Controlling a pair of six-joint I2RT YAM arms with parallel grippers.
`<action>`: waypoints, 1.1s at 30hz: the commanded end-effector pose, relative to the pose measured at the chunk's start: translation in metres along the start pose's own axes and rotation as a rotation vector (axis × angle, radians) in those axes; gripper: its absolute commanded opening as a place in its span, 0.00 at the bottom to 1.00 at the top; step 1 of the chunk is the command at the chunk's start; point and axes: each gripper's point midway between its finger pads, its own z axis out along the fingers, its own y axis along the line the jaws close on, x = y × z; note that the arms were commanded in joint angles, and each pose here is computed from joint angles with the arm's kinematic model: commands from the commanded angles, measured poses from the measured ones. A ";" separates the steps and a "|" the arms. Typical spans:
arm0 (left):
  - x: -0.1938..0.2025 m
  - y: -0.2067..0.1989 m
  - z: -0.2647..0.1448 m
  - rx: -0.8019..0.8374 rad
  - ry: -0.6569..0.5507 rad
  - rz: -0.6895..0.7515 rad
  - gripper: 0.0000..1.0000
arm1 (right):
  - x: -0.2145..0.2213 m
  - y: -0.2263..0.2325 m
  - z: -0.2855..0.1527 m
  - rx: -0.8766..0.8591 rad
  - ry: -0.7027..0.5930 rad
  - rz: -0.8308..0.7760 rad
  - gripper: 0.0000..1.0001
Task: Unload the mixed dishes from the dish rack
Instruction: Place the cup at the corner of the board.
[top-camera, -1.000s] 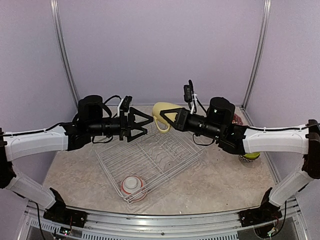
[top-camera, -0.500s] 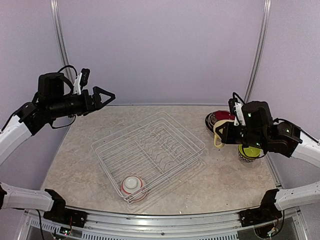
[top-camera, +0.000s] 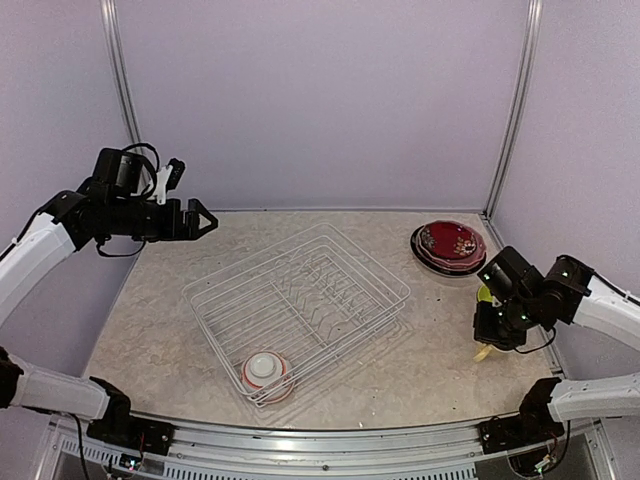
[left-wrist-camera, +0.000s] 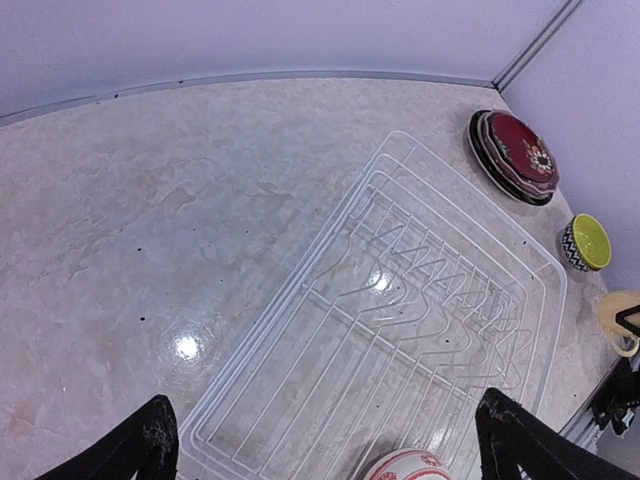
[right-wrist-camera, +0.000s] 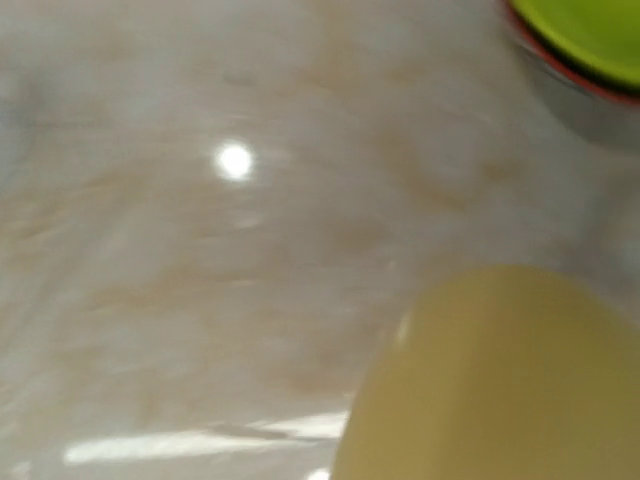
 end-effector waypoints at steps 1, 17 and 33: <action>-0.003 0.007 -0.020 0.000 -0.049 0.003 0.99 | 0.004 -0.020 0.028 -0.013 0.070 0.108 0.00; 0.001 -0.008 -0.027 0.149 -0.049 -0.039 0.99 | -0.005 -0.056 0.076 0.115 0.127 0.185 0.03; 0.066 -0.061 0.035 0.268 0.279 -0.079 0.92 | -0.021 -0.044 0.045 0.003 0.023 0.165 0.72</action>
